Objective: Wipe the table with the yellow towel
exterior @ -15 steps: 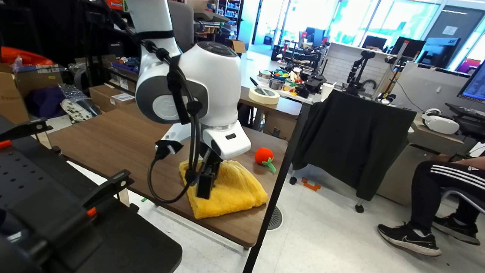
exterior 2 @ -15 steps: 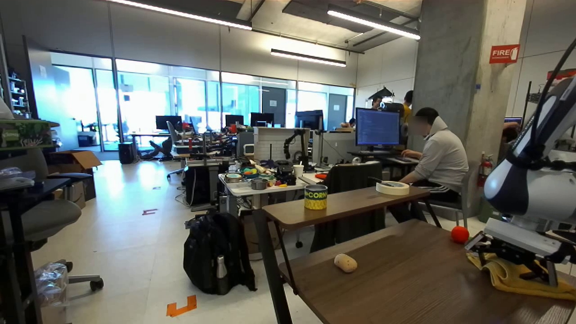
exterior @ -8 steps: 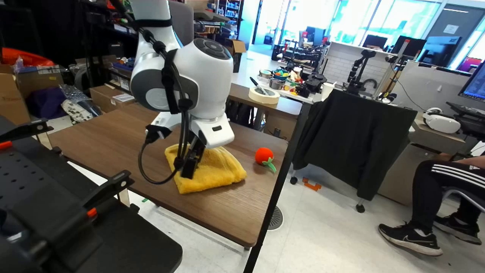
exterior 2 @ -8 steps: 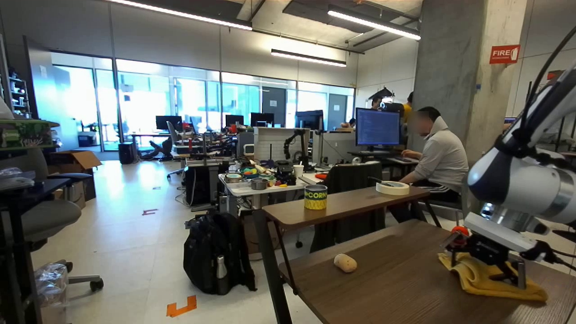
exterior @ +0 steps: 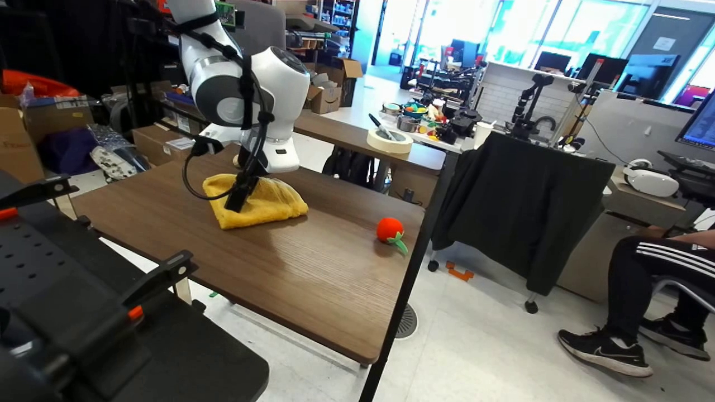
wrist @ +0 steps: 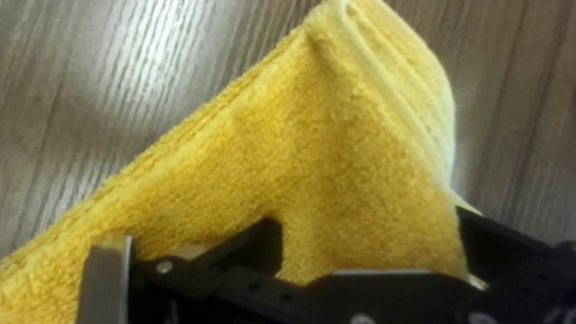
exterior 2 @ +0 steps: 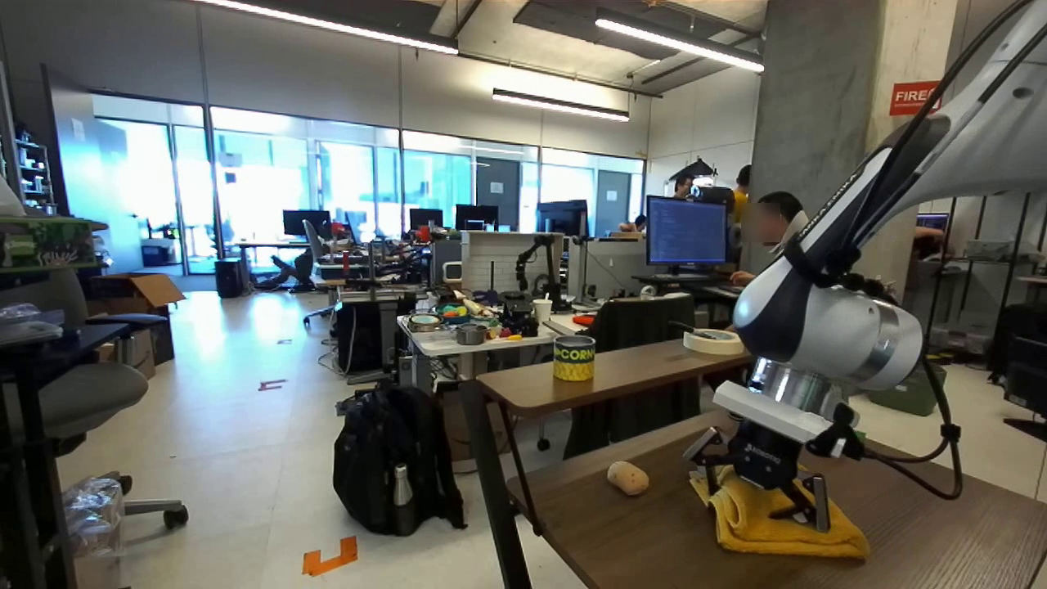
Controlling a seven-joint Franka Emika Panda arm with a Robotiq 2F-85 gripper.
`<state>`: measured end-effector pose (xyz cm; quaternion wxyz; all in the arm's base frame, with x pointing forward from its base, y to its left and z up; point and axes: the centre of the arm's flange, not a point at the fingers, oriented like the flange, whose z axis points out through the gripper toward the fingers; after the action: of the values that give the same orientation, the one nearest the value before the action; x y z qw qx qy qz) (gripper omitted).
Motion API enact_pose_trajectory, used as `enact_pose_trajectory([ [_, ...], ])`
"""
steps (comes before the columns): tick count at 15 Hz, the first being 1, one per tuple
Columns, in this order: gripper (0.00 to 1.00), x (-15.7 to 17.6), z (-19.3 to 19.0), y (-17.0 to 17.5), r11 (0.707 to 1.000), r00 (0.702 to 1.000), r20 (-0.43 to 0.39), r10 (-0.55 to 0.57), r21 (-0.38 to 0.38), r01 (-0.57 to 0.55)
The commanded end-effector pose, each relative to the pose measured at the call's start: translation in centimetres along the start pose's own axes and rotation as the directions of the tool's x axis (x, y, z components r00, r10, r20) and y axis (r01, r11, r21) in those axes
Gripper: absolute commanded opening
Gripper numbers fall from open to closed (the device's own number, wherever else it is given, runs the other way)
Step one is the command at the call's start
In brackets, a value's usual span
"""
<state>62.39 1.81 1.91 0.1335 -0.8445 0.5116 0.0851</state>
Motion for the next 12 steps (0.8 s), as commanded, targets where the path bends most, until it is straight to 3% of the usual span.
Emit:
enact_pose_trajectory([
  [1, 1.0, 6.8, 3.8, 1.1, 0.984, 0.985, -0.008, 0.173, -0.043, -0.173],
  [4, 1.0, 10.0, 1.4, 4.4, 0.948, 0.948, -0.012, 0.317, -0.01, -0.317],
  [7, 1.0, 13.1, 0.8, 8.1, 0.928, 0.928, 0.013, 0.371, 0.008, -0.371],
  [9, 1.0, 12.0, 0.4, 8.0, 0.943, 0.941, 0.06, 0.332, 0.007, -0.333],
  [12, 1.0, 7.9, -0.4, 6.9, 0.985, 0.976, 0.127, 0.174, -0.014, -0.173],
])
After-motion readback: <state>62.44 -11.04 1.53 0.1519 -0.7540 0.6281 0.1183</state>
